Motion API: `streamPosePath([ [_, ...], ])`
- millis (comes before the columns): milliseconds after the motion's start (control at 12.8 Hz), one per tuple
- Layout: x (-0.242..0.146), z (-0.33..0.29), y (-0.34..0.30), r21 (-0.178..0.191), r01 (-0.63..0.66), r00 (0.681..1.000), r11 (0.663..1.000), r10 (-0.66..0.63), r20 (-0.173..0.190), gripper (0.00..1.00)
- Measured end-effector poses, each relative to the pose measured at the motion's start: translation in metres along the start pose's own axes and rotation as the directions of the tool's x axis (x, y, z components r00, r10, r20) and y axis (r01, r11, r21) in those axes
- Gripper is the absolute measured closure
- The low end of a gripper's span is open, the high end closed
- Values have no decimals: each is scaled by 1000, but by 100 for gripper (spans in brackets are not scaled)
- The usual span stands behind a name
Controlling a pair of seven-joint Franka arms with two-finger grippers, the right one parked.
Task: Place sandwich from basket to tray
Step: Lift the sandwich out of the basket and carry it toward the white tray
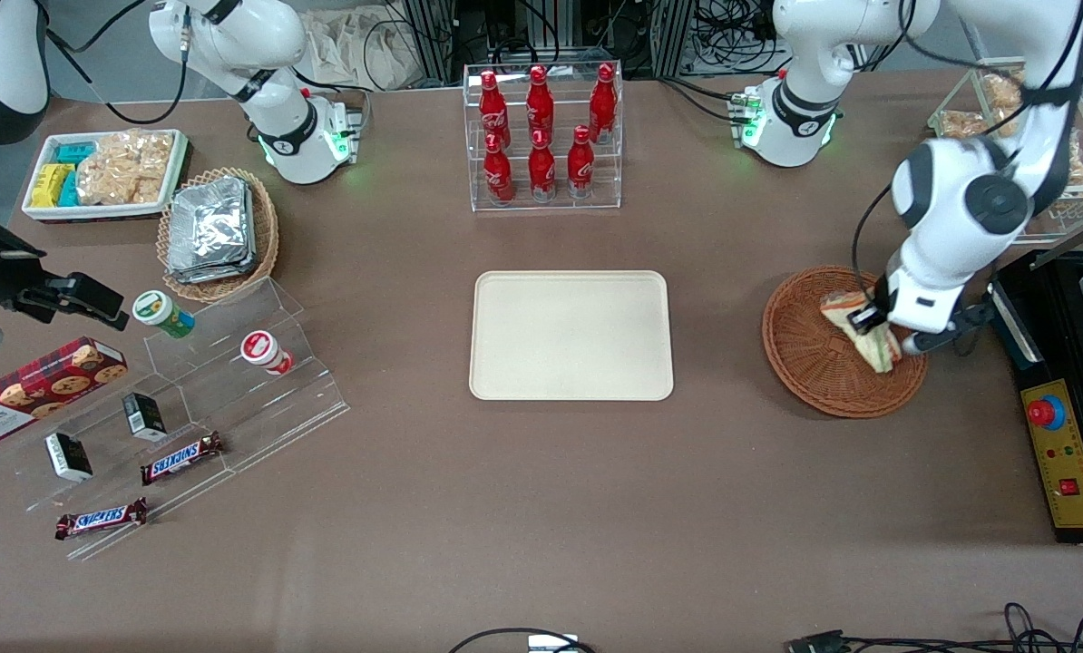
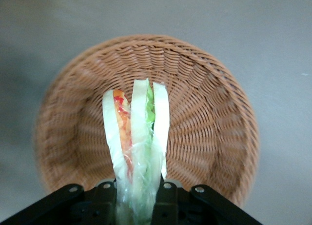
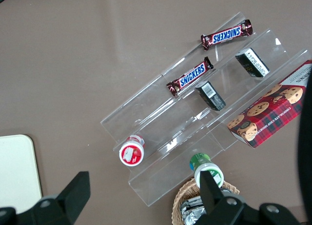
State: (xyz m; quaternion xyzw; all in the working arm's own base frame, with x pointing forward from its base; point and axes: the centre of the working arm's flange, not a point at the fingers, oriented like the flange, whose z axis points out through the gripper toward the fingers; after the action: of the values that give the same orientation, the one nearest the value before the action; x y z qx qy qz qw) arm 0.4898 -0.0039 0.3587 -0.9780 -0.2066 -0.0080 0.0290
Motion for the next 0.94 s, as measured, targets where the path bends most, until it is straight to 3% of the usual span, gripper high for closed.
streamPosePath([
  [313,-2,-187,18,45,-74,995,996,71,68,83],
  [470,-6,-238,41,28,-120,989,992,117,88,83],
  [626,-13,-246,76,-4,-209,972,978,208,114,83],
  [783,-37,-240,130,-16,-360,925,933,359,123,83],
  [939,-87,-240,198,-19,-506,855,862,504,121,83],
])
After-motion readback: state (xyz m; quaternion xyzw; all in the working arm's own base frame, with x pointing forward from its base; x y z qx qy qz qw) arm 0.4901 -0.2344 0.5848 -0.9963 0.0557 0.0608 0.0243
